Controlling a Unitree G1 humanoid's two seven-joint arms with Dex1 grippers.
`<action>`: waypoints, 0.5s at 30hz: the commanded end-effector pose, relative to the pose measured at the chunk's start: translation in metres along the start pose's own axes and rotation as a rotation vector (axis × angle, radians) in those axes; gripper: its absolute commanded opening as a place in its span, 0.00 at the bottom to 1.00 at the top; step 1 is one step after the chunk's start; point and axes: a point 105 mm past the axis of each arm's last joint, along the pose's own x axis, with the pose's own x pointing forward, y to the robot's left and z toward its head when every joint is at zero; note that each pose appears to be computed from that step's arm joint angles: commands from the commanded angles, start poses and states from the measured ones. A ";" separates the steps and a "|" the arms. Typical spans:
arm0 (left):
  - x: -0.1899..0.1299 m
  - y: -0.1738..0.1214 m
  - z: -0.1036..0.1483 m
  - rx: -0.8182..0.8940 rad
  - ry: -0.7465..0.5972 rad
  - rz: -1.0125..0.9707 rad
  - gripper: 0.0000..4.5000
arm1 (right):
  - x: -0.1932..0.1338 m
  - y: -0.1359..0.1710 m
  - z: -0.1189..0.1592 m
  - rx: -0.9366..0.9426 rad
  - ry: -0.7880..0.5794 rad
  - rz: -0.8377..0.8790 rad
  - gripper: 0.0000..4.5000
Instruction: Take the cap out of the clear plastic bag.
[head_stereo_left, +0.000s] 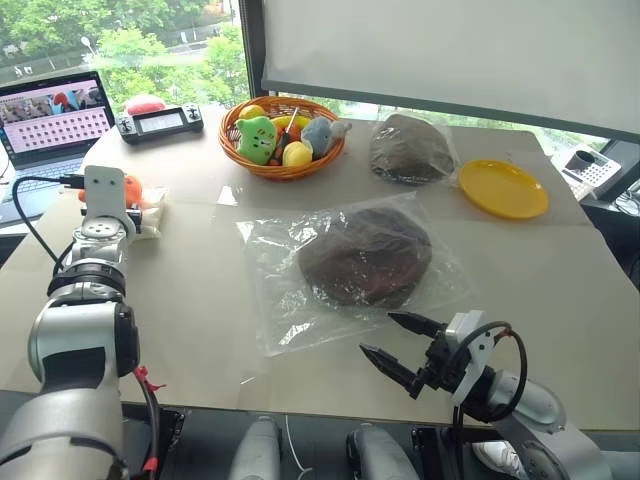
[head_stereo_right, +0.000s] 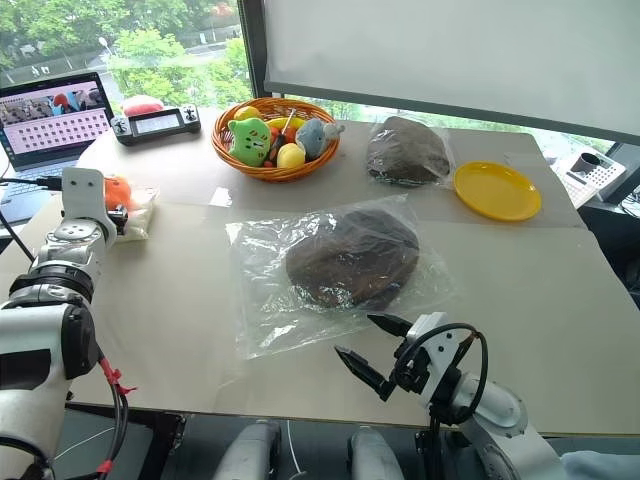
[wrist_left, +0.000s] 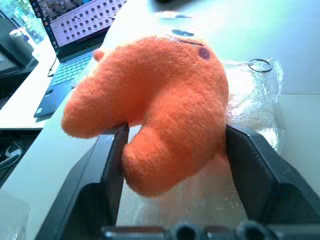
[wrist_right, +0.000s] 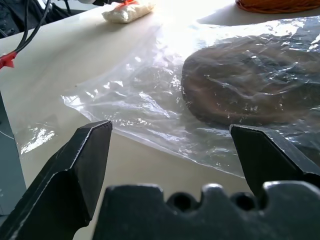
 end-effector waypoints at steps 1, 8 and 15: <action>0.000 0.003 0.027 -0.015 -0.070 0.007 0.99 | -0.002 0.001 0.011 -0.026 -0.034 -0.002 1.00; -0.002 -0.024 0.042 0.041 -0.141 -0.161 0.99 | -0.003 0.002 0.010 -0.026 -0.029 0.000 1.00; -0.050 -0.082 0.093 0.034 -0.424 -0.841 0.99 | 0.002 0.002 0.016 -0.056 -0.029 0.019 1.00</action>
